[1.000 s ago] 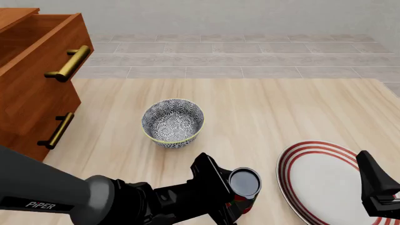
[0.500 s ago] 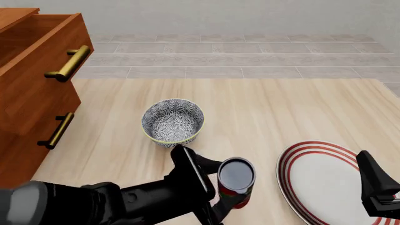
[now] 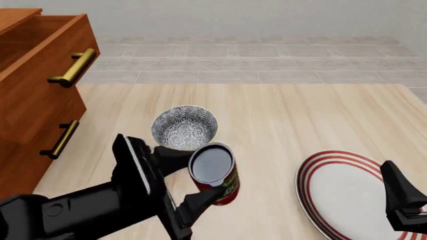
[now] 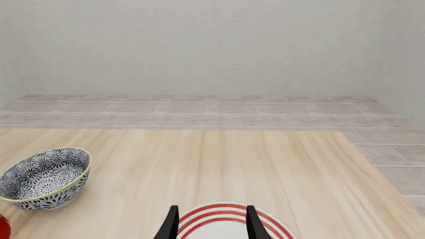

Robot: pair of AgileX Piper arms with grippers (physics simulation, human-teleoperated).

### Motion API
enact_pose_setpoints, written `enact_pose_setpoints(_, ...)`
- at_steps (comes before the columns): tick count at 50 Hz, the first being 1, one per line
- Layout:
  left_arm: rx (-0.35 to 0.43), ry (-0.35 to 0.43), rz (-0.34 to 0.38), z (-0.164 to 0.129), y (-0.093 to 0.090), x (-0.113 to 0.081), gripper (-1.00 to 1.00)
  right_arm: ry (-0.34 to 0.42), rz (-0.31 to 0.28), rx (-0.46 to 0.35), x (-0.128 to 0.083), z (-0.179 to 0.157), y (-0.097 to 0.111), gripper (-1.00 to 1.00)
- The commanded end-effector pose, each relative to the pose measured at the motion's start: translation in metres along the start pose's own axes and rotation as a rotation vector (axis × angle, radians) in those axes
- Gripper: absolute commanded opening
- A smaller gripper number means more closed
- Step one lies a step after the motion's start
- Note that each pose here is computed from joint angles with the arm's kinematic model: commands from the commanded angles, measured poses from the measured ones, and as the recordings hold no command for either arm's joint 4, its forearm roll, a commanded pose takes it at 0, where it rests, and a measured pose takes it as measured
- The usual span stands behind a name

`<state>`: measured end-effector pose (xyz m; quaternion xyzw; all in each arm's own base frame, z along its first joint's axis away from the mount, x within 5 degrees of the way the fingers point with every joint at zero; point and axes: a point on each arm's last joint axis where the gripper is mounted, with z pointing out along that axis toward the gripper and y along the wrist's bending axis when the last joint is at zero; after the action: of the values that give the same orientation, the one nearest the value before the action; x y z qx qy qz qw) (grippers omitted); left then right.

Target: Put the ketchup in the top drawer of the cabinet.

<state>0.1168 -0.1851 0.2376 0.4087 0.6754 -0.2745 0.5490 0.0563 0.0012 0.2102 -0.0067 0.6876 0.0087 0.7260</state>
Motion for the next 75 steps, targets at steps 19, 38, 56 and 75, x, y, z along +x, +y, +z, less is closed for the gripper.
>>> enact_pose_setpoints(19, -0.239, -0.121, -0.046, -0.110, 0.031, -0.029, -1.00, 0.000, 0.000, 0.000, 0.000, 0.000, 0.000, 1.00)
enact_pose_setpoints(38, -0.446, -0.095, -0.285, -0.159, 0.044, -0.061, -1.00, 0.000, 0.000, 0.000, 0.000, 0.000, 0.000, 1.00)
enact_pose_setpoints(56, -0.502, 0.009, -0.218, -0.205, 0.033, -0.097, -1.00, 0.000, 0.000, 0.000, 0.000, 0.000, 0.000, 1.00)
enact_pose_setpoints(75, -0.618, 0.054, -0.155, -0.223, 0.042, -0.149, -1.00, 0.000, 0.000, 0.000, 0.000, 0.000, 0.000, 1.00)
